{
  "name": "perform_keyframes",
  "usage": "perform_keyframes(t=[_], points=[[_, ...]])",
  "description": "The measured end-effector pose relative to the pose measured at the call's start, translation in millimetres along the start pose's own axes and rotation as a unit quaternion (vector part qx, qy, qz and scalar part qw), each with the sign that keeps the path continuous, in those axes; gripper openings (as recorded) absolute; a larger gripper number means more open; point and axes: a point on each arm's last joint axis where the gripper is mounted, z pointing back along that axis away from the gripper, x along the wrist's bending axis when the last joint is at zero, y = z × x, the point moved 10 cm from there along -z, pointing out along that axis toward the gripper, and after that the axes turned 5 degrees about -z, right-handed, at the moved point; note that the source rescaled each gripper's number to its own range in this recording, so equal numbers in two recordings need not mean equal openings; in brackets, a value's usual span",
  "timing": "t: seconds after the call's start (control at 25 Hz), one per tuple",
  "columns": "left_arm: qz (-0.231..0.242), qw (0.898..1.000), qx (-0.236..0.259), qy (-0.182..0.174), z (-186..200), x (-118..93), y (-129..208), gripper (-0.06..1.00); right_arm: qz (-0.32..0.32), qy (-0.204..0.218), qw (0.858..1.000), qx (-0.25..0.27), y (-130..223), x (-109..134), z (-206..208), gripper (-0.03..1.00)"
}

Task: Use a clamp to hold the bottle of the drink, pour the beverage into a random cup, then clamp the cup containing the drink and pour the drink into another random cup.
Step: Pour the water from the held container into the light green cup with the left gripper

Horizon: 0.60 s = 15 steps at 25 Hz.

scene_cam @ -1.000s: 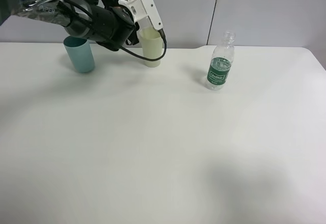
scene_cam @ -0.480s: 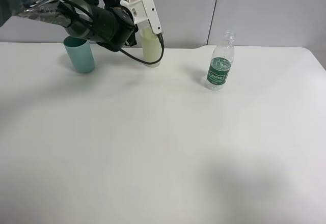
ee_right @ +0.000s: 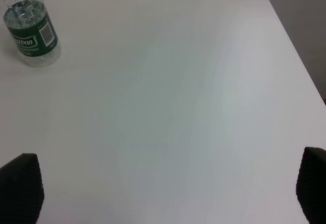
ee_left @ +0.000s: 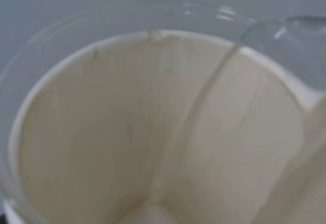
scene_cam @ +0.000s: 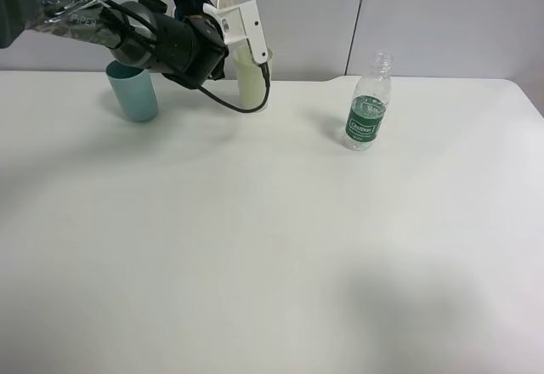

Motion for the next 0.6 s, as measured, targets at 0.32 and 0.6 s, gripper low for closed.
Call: perform_keyframes(t=[0.32, 0.6], points=[[-0.021, 1.0, -0.005, -0.01, 0, 4, -2, 0.03, 0.0, 0.0, 1.0, 0.0, 0, 0, 0, 1.0], [-0.052, 0.998, -0.023, -0.031, 0, 11, -9, 0.03, 0.0, 0.0, 1.0, 0.0, 0, 0, 0, 1.0]])
